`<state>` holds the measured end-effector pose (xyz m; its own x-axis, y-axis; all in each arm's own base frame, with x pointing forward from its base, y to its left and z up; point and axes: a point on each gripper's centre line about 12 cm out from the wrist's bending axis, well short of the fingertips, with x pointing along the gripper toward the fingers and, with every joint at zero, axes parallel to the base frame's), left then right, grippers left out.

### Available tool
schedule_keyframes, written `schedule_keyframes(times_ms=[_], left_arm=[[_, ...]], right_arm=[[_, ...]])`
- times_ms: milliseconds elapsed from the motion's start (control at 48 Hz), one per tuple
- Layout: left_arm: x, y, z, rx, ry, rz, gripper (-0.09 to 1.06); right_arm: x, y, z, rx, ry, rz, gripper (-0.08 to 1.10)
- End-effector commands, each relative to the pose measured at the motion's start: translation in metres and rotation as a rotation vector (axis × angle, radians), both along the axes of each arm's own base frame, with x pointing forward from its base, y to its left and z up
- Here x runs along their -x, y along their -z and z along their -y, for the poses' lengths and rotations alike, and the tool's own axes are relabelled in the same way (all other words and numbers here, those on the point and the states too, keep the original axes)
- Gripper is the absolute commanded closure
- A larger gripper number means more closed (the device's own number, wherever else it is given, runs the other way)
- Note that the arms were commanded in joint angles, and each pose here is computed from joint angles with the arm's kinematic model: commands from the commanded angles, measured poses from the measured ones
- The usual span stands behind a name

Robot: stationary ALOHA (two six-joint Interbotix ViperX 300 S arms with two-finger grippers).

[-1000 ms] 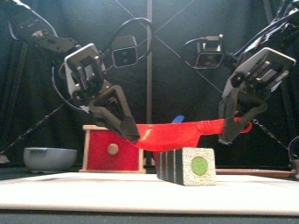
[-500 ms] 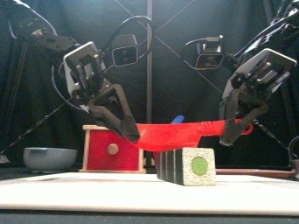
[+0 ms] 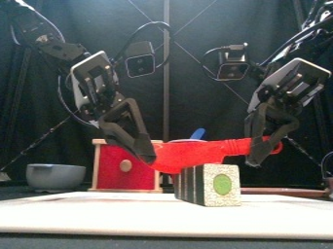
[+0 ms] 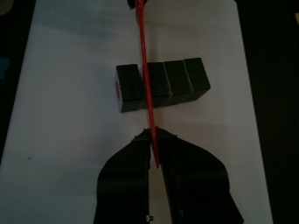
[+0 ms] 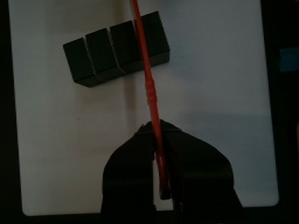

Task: Place sushi on board then cut the sushi with the knife then place the pieces on the plate
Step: Cut the sushi into 4 pieces

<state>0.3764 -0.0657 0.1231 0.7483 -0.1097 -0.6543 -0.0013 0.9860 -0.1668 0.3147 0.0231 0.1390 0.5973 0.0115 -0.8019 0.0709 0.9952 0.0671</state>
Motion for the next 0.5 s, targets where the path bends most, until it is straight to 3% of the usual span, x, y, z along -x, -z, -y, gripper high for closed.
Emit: schedule_keyframes(times_ms=[21,229,375,500], left_arm=[[-0.006,-0.008,0.009,0.004,0.020,0.029,0.50],[-0.006,0.010,0.004,-0.014,0.016,-0.015,0.50],[-0.007,0.022,-0.009,-0.028,-0.007,-0.045,0.50],[-0.009,0.023,-0.020,-0.040,-0.021,-0.045,0.50]], right_arm=[[-0.004,-0.004,0.005,-0.006,0.023,0.012,0.64],[-0.005,0.009,0.004,-0.023,0.040,-0.031,0.64],[-0.006,0.017,0.004,-0.023,0.044,-0.054,0.64],[-0.006,0.020,0.005,-0.023,0.048,-0.065,0.64]])
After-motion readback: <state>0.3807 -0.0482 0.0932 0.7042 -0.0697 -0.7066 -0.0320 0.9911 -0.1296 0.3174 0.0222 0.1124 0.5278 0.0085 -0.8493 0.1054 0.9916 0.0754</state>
